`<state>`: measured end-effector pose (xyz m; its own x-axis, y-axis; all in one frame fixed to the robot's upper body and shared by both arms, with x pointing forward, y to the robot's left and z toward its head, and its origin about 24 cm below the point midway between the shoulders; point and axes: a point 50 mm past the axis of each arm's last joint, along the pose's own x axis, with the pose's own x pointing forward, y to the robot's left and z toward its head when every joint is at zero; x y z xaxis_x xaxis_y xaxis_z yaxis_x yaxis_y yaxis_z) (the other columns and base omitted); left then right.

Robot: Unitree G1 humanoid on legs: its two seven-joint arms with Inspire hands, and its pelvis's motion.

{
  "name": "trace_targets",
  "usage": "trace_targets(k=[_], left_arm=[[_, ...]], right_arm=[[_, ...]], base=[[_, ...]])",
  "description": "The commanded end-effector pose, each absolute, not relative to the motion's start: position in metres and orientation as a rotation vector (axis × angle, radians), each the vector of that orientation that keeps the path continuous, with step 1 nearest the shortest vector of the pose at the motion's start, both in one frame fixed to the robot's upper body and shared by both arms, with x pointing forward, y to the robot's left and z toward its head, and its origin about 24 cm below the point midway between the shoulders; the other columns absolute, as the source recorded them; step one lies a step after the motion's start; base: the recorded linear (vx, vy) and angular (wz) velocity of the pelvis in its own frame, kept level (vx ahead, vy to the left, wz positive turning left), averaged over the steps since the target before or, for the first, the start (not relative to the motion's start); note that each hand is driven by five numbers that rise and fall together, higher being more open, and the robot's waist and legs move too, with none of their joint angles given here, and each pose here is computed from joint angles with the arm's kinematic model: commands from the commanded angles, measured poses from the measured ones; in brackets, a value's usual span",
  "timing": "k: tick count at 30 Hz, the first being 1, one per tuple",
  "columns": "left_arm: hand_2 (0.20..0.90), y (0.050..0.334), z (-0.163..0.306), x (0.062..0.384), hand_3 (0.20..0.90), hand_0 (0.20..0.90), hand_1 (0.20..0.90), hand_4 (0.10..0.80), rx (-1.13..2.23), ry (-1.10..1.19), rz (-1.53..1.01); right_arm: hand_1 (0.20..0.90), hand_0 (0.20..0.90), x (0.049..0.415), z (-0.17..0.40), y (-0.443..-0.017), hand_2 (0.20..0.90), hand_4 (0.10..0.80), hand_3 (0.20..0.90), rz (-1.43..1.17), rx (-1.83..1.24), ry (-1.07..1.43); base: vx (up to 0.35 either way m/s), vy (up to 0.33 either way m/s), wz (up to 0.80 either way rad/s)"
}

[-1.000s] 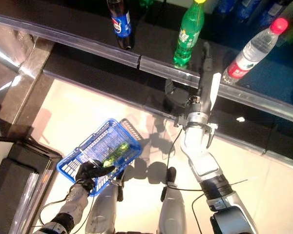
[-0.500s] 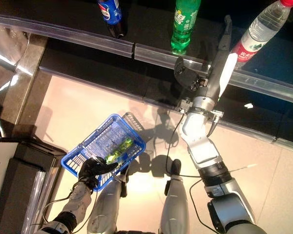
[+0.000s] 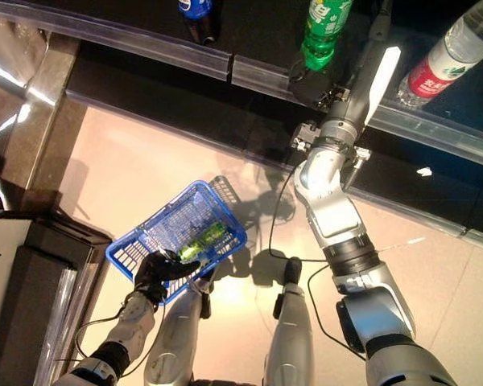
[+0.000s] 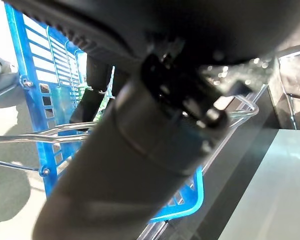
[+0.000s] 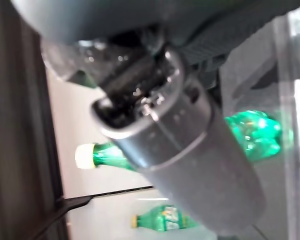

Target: Pick up the drink and place into the basket.

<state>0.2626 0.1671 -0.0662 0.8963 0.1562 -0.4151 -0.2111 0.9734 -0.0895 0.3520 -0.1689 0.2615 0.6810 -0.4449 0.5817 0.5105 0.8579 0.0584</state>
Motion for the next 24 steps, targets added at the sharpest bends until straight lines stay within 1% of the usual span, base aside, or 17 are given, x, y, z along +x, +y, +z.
trace_targets(k=[1,6,16,24], left_arm=[[0.300,0.171,-0.094,0.224,0.200,0.300,0.300,0.100,-0.112,0.551,0.208],[0.300,0.169,-0.093,0.225,0.200,0.300,0.300,0.100,-0.110,0.540,0.186],[0.300,0.166,-0.090,0.227,0.200,0.300,0.300,0.100,-0.118,0.522,0.173],[0.300,0.170,-0.088,0.227,0.200,0.300,0.300,0.100,-0.120,0.515,0.167]], right_arm=[[0.900,0.900,0.329,0.338,-0.172,0.900,0.800,0.900,-0.596,0.037,-0.901],[0.900,0.900,0.332,0.347,-0.176,0.900,0.800,0.900,-0.620,0.080,-0.900],[0.900,0.900,0.334,0.363,-0.176,0.900,0.800,0.900,-0.563,0.158,-0.879],[0.900,0.900,0.338,0.380,-0.174,0.900,0.800,0.900,-0.515,0.159,-0.864]], base=[[0.027,-0.010,0.04],[0.015,-0.008,0.02],[0.003,0.003,0.00],[0.000,0.000,0.00]])
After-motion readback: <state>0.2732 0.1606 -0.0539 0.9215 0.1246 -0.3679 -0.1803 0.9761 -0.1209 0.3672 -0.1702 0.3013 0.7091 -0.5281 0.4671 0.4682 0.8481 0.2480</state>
